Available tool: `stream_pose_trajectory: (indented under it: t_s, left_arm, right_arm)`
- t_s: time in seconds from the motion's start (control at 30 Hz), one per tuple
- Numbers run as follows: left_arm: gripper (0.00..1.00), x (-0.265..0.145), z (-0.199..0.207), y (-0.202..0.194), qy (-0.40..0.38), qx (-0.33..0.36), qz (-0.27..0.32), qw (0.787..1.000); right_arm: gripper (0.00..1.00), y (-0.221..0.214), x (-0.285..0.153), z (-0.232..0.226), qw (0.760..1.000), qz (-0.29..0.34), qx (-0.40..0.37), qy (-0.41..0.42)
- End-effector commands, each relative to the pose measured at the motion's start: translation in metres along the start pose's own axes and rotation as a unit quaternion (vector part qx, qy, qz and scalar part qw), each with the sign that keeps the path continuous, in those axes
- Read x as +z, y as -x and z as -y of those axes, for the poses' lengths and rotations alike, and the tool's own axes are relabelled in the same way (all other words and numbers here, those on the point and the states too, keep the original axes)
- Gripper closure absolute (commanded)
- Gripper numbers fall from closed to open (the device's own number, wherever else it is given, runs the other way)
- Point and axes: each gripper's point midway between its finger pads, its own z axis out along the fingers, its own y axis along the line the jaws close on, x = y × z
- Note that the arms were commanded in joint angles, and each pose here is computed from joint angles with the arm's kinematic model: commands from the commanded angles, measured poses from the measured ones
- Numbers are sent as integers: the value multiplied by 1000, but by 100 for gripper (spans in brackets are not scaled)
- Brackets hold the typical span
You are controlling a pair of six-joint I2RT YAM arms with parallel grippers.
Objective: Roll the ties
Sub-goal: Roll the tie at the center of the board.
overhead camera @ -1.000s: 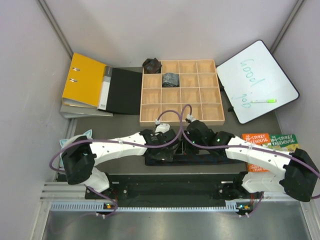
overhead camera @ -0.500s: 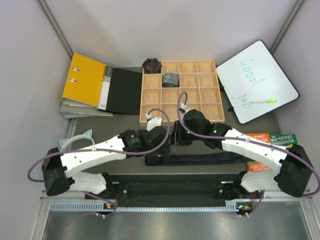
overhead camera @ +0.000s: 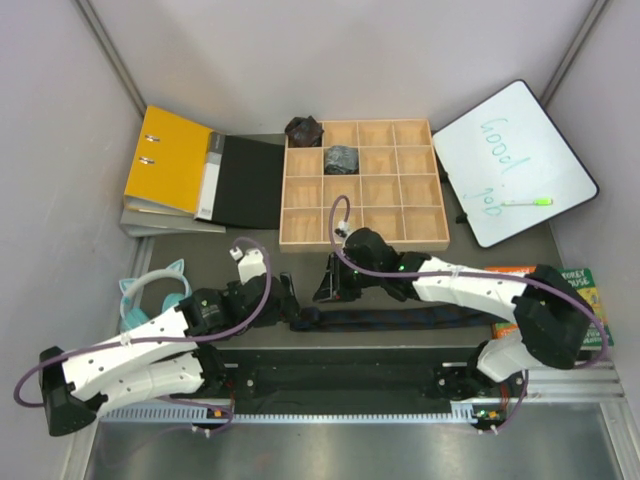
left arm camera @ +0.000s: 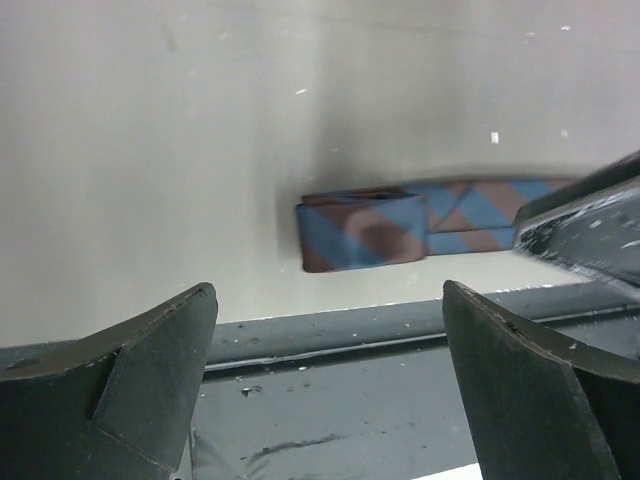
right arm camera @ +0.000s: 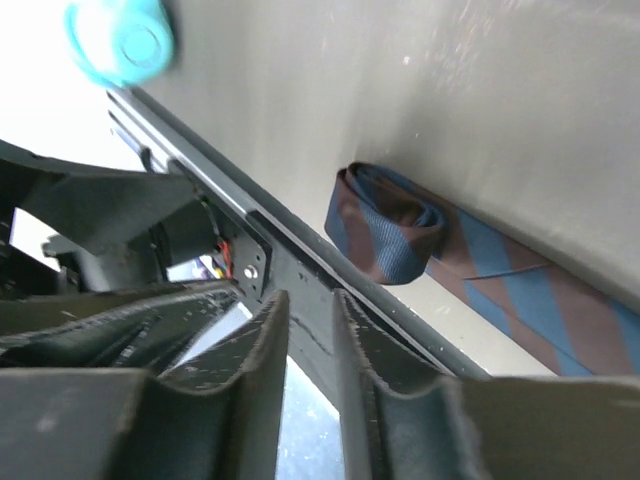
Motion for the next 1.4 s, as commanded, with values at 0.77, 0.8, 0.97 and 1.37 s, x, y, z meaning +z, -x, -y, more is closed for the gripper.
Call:
stream_pose_trajectory:
  t_s: [0.77,0.8,0.97,1.37]
  left_arm:
    - [2,29,-9,-17,-26,-75,-10,997]
    - [2,31,-10,-19,-26,-75,-12,997]
    - [3,36,-7,-20,-37,-81,-15,996]
    - [13,52,0,-25,-63,-84,-17,994]
  right_arm:
    - [92,-24,56,15,999,-43,-8,-6]
    - [92,-26,57,21,999,-43,-6,-14]
    - [93,-30,57,33,999,-44,-7,-29]
    - [93,-38,56,50,998,-46,-7,-46]
